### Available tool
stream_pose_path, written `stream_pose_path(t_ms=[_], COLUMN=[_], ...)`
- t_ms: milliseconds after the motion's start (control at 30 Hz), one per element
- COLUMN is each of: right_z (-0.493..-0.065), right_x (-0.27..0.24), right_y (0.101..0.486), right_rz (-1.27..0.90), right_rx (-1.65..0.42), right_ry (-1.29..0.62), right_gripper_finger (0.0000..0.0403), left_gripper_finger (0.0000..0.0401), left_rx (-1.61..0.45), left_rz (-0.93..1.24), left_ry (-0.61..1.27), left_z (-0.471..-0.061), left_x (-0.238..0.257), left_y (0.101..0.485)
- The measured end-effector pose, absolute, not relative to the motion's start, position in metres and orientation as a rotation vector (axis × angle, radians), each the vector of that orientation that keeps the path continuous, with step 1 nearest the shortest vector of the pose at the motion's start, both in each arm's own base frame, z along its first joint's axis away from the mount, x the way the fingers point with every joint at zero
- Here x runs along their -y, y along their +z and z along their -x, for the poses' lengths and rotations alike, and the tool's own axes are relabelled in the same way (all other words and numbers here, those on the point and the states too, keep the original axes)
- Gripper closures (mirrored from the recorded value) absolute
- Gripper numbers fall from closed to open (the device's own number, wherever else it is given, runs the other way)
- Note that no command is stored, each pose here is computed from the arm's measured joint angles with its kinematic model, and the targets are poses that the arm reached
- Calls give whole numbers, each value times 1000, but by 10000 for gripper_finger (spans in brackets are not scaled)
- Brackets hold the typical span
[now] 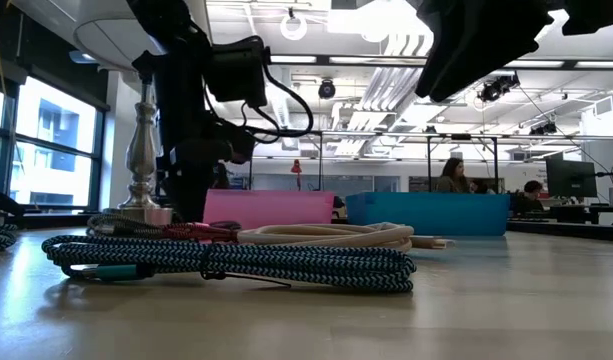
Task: Pick & Place USB Port
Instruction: Put the black and white charger cable into the red bin
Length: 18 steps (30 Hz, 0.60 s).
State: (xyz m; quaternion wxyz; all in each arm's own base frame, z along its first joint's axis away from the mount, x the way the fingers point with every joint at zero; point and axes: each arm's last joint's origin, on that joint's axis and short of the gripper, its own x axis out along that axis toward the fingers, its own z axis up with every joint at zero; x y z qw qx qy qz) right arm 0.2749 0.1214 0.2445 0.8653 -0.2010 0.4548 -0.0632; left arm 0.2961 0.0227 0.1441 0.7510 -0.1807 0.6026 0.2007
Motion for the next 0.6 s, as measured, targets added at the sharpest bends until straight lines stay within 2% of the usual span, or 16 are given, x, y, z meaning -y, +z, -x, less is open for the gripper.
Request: stream_pose_path(t_ms=[133,267,467,600], right_z=[-273,-272,-270,-270], right_x=[-120,-118,-116,-116], right_y=[244,244,243,243], right_rz=[439,436,424,403], right_rx=[-961,-967,-964,-959], right_ry=[-169,-210,-260,-274], right_gripper_finger=[265,265,265,265], left_gripper_finger=[398,399,399,400], left_rx=[-1310,-1276,-1228,-1183], left_rz=[292,177,-144,-337], left_ry=[422,421,452,473], left_z=[-299,-303,-309,-314], left_x=[-17,-13,-19,-37], left_y=[168,218,286,315])
